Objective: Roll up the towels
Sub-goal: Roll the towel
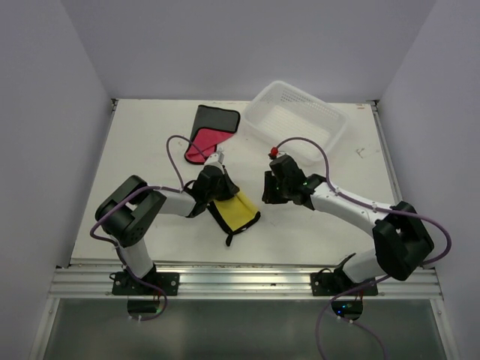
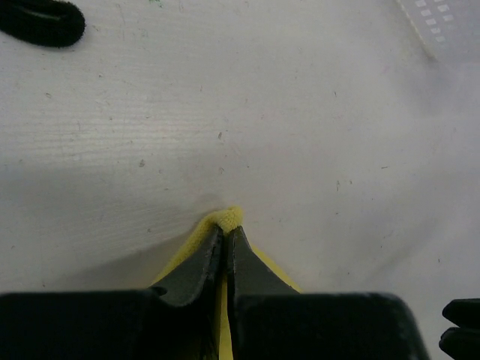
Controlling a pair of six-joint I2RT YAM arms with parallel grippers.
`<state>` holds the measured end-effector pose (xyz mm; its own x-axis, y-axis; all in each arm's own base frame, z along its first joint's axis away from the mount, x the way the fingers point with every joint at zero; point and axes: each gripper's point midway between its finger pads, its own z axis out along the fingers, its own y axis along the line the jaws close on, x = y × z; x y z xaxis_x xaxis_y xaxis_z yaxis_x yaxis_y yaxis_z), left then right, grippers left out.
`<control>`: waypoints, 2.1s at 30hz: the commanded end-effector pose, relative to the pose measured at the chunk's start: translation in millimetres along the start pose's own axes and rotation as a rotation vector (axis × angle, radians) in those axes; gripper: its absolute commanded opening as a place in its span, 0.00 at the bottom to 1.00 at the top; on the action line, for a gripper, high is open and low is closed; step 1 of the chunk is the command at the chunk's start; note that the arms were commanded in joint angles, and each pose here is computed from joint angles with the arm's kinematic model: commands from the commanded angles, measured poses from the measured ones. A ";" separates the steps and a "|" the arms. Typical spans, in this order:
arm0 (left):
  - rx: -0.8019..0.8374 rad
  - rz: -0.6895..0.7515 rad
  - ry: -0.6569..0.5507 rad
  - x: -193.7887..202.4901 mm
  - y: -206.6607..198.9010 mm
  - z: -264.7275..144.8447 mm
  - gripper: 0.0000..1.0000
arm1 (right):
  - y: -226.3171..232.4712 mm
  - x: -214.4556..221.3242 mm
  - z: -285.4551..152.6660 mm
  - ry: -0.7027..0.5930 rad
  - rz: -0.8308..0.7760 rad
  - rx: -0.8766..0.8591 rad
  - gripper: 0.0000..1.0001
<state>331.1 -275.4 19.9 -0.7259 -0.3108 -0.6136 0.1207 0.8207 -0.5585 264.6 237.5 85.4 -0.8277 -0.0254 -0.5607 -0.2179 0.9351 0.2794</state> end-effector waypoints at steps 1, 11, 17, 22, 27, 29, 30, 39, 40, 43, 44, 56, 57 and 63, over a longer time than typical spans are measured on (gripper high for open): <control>-0.103 0.017 0.107 38.2 30.5 -4.4 0.00 | -3.2 10.6 11.6 0.040 0.124 -0.020 0.29; -0.103 0.020 0.105 39.1 29.9 -3.7 0.00 | 18.0 32.0 26.9 0.136 0.179 -0.169 0.33; -0.103 0.021 0.105 39.7 30.0 -2.6 0.00 | 26.4 36.5 27.1 0.152 0.198 -0.216 0.34; -0.107 0.020 0.105 40.7 31.6 -3.1 0.00 | 30.7 42.9 29.0 0.177 0.207 -0.238 0.36; -0.119 0.013 0.094 41.0 34.8 -4.5 0.00 | 38.9 51.8 35.0 0.202 0.217 -0.254 0.38; -0.131 0.012 0.084 40.0 37.0 -5.4 0.00 | 43.6 54.1 36.0 0.207 0.220 -0.262 0.38; -0.137 0.009 0.082 41.1 38.2 -6.5 0.00 | 45.0 55.4 37.3 0.210 0.221 -0.263 0.38; -0.178 0.003 0.054 42.8 44.9 -11.0 0.00 | 51.2 64.3 43.9 0.227 0.210 -0.234 0.38; -0.183 0.005 0.046 42.5 44.5 -11.4 0.00 | 52.1 67.6 44.8 0.232 0.202 -0.225 0.38; -0.194 0.004 0.043 43.1 46.0 -12.8 0.00 | 53.5 71.0 47.2 0.236 0.197 -0.207 0.38; -0.198 0.002 0.043 44.1 46.3 -13.1 0.00 | 53.9 72.1 48.0 0.240 0.198 -0.199 0.38; -0.206 0.000 0.034 41.7 45.8 -15.8 0.00 | 40.8 91.6 52.6 0.246 0.148 -0.085 0.06; -0.206 0.002 0.034 41.2 45.4 -16.2 0.00 | 40.8 89.3 50.9 0.236 0.147 -0.086 0.02; -0.204 0.038 0.028 25.0 33.0 -18.3 0.00 | 18.4 80.0 42.8 0.162 0.017 0.018 0.00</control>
<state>319.9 -272.3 19.9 -0.6930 -0.3529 -0.6287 0.0600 0.8407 -0.5381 216.1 301.1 19.2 -0.9288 0.0062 -0.3704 -0.1696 0.8819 0.4400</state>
